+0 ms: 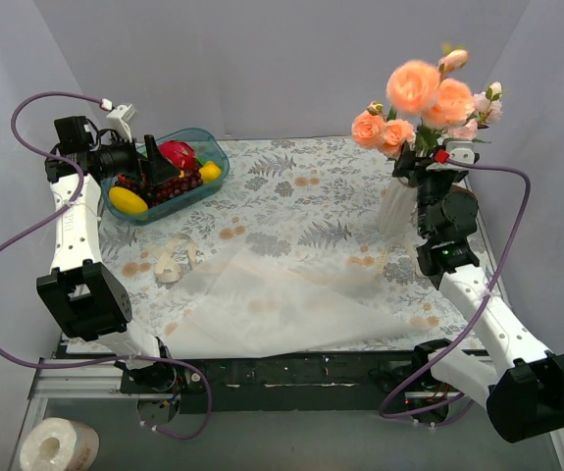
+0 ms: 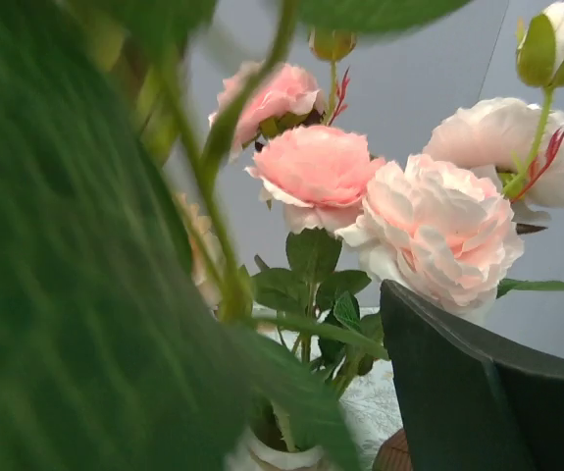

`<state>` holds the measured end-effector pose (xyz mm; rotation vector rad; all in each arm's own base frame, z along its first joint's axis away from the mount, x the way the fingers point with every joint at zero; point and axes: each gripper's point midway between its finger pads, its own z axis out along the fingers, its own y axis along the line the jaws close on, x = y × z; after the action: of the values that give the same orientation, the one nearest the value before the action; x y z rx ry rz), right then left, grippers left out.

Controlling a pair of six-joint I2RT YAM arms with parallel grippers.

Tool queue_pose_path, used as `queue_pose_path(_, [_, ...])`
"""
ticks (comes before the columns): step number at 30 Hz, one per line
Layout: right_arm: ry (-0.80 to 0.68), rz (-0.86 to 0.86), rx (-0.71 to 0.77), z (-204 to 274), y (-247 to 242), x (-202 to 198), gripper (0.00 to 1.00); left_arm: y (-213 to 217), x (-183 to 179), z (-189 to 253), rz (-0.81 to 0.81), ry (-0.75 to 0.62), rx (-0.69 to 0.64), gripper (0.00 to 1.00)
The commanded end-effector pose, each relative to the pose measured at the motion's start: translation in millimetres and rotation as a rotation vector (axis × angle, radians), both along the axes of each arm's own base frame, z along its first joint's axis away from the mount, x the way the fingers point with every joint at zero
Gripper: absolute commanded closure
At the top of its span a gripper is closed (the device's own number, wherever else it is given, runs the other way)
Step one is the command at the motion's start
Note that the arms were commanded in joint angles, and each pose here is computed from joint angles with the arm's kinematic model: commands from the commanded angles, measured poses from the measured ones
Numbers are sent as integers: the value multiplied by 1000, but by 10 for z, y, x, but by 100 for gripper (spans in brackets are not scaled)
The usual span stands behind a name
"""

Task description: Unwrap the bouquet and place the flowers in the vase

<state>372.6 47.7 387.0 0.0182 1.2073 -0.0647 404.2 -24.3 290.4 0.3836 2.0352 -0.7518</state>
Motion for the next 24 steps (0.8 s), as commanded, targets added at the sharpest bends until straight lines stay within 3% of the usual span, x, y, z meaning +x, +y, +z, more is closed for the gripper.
queue_pose_path(1, [61, 12, 38, 4, -10, -47, 8, -22, -45, 155, -5, -11, -11, 2])
queue_pose_path(11, [301, 98, 27, -260, 107, -234, 4, 23, -34, 232, 43, -18, -3, 2])
queue_pose_path(16, [347, 118, 16, -291, 112, -353, 3, 22, -59, 138, 43, -16, 7, 2])
queue_pose_path(24, [505, 128, 79, -460, 96, -596, 2, -32, -52, 187, 21, -15, -39, 2])
